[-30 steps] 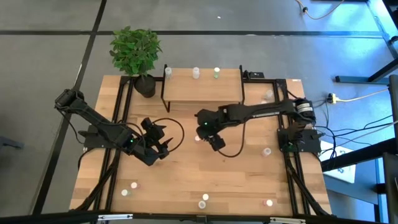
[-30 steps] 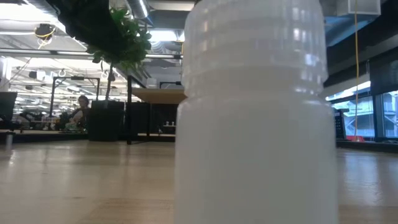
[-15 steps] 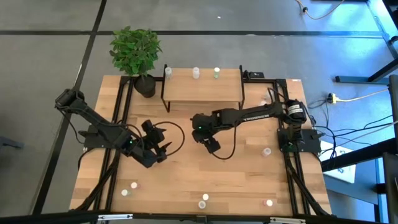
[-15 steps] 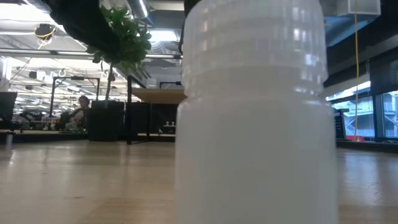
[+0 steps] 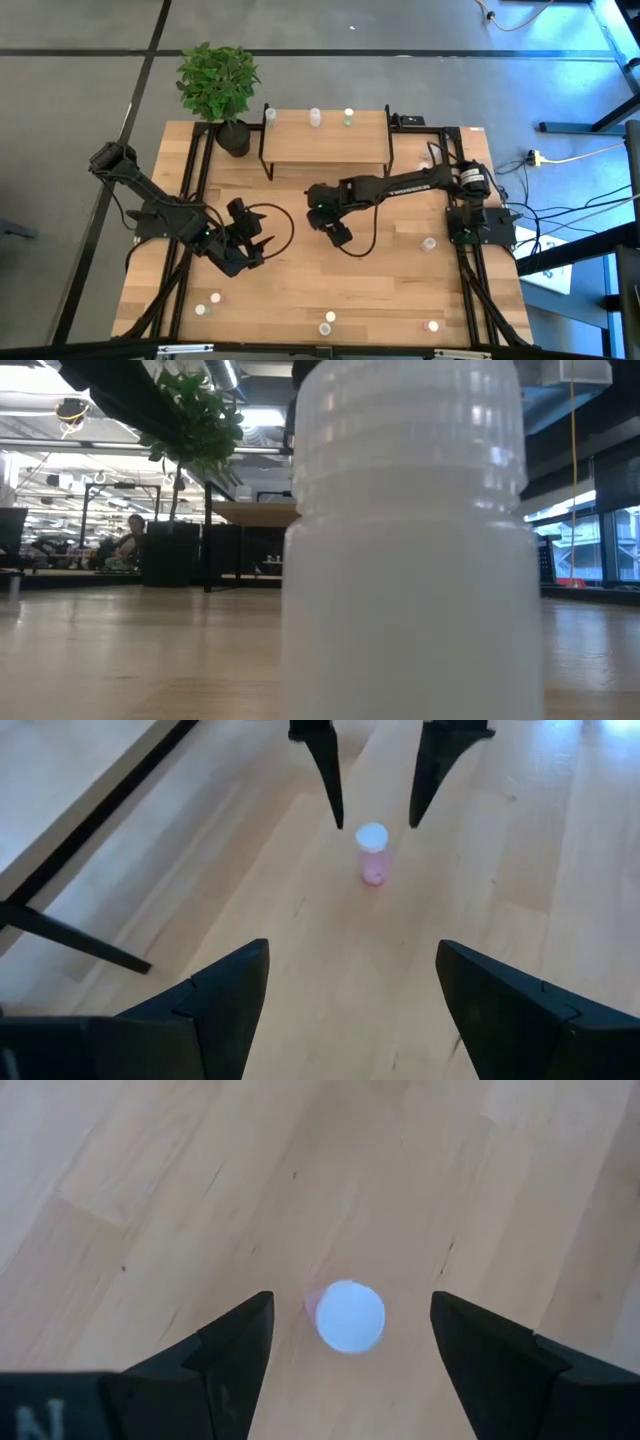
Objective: Pick and place medicine bottles onto shelf by color
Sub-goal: Put the top left pink pill bottle on the shelf
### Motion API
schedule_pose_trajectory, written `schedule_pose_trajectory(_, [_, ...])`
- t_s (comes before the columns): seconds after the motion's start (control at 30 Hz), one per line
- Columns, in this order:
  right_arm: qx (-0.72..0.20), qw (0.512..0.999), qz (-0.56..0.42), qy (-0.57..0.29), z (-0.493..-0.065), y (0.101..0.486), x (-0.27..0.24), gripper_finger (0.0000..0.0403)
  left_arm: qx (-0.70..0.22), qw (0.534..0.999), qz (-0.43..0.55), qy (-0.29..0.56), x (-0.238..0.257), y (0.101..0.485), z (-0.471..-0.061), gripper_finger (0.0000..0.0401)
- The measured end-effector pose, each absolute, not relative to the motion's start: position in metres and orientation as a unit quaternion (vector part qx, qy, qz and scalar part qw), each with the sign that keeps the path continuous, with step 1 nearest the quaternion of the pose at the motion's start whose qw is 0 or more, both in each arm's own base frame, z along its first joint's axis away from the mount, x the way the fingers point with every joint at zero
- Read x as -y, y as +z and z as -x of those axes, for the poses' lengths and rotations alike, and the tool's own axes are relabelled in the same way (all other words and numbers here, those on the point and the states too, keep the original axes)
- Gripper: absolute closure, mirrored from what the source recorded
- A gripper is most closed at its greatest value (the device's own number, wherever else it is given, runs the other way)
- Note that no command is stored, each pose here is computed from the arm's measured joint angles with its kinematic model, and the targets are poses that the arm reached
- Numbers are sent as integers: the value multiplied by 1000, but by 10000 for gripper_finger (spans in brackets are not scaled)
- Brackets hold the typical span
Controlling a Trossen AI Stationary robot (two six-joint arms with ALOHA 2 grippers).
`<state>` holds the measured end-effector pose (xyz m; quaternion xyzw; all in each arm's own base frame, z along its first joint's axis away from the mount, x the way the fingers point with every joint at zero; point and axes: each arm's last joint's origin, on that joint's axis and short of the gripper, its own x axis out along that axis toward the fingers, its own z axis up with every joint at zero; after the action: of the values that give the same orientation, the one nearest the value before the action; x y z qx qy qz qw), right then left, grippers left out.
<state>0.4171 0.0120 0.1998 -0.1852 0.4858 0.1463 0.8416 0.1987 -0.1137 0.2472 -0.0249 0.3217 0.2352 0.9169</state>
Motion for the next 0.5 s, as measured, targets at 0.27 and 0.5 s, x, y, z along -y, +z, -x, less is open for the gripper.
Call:
schedule_pose_trajectory(0.27, [-491,839,186,144,-419,194,-12,131,-319,917,27,236,114,247,-199,118])
schedule_pose_trajectory(0.5, [-489,840,185,146,-419,194,-12,131,-319,918,27,236,114,247,-199,118])
